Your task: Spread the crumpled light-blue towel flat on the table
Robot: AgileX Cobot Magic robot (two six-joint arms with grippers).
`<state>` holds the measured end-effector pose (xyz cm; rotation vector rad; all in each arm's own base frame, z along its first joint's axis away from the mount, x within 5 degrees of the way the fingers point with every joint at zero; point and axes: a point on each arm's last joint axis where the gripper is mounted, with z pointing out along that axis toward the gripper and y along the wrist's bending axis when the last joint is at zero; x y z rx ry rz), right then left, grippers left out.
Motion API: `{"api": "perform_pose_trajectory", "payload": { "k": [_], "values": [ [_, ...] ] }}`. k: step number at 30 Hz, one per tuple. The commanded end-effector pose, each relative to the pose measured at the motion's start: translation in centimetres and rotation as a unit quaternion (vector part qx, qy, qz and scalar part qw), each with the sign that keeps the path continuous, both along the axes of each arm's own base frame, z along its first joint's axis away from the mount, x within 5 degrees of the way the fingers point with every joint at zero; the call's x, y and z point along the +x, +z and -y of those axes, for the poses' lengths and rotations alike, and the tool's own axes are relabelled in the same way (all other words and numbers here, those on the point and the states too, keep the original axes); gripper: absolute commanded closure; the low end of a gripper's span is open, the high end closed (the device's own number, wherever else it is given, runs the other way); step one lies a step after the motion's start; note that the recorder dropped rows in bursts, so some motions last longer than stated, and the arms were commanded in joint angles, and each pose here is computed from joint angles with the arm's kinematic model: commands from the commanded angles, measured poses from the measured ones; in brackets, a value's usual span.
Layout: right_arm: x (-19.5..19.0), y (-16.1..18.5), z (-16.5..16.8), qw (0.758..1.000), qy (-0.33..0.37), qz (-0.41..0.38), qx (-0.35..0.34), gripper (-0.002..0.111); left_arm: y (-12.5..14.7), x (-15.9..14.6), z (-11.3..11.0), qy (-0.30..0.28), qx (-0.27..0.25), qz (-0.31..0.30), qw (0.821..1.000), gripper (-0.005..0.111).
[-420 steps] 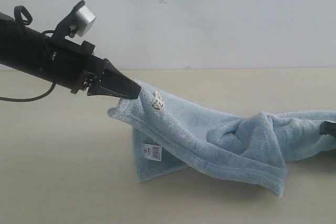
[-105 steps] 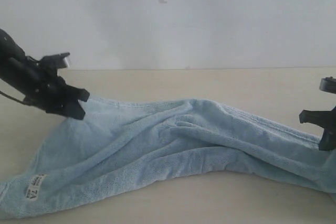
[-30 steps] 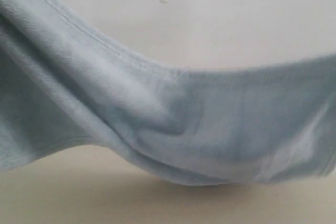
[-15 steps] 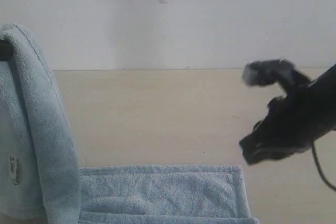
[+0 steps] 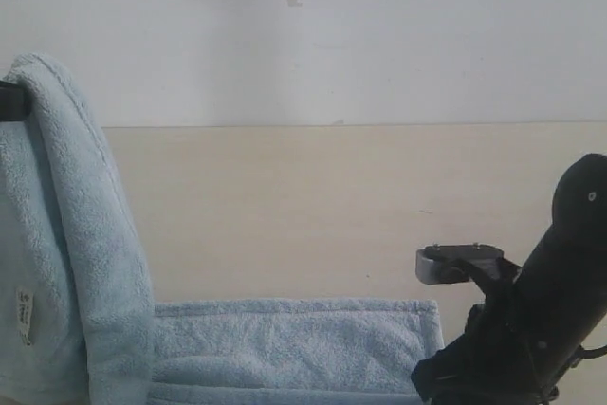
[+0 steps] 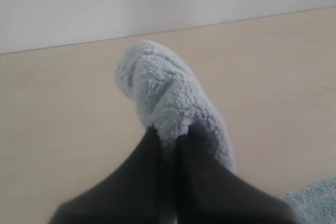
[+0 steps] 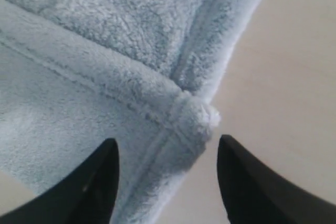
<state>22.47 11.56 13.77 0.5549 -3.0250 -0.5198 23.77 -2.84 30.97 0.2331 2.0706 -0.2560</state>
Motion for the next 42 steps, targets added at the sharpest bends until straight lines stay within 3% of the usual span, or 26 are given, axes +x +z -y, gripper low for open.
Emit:
{"api": "perform_pose_trajectory", "payload": {
  "k": [1,4,8,15,22,24,27,31,33,37,39,42],
  "values": [
    [0.1,-0.9,-0.4,1.000,-0.002,-0.012,0.015,0.054,0.3,0.0,0.2,-0.008,-0.008,-0.003,1.000,0.103],
    [0.1,-0.9,-0.6,0.999,-0.015,-0.016,0.024,0.063,0.3,0.0,0.2,-0.008,-0.008,-0.003,1.000,0.103],
    [0.7,-0.3,-0.8,1.000,0.008,-0.003,0.028,0.108,0.4,0.0,0.1,-0.004,-0.007,0.001,1.000,0.103],
    [1.4,2.4,-0.6,0.998,0.027,0.056,0.020,0.109,0.7,-0.3,0.2,-0.006,-0.007,0.007,1.000,0.103],
    [-2.2,12.3,1.9,0.977,0.031,0.209,0.003,0.109,4.3,-4.1,0.2,-0.016,-0.002,0.085,0.996,0.103],
    [-4.5,16.1,2.9,0.961,0.024,0.273,0.023,0.109,5.6,-5.7,0.2,-0.014,-0.010,0.120,0.993,0.103],
    [-9.1,21.9,4.7,0.917,-0.004,0.393,0.067,0.109,7.4,-7.9,0.0,-0.005,-0.012,0.175,0.984,0.103],
    [-15.6,29.9,7.6,0.780,-0.054,0.607,0.140,0.109,8.8,-9.0,-0.7,0.034,-0.012,0.237,0.971,0.103],
    [-17.1,32.5,9.1,0.746,-0.092,0.647,0.129,0.109,8.7,-8.1,-1.0,0.054,-0.011,0.240,0.969,0.103],
    [-14.3,33.2,10.6,0.753,-0.131,0.645,-0.019,0.109,5.8,-3.3,-1.3,0.072,0.004,0.173,0.982,0.103],
    [-10.6,31.9,10.1,0.780,-0.120,0.606,-0.098,0.109,3.4,-0.5,-1.4,0.077,0.022,0.126,0.989,0.103],
    [-3.6,28.7,7.9,0.821,-0.096,0.541,-0.158,0.109,-1.1,3.7,-1.8,0.100,0.041,0.056,0.992,0.103]
  ]
}}
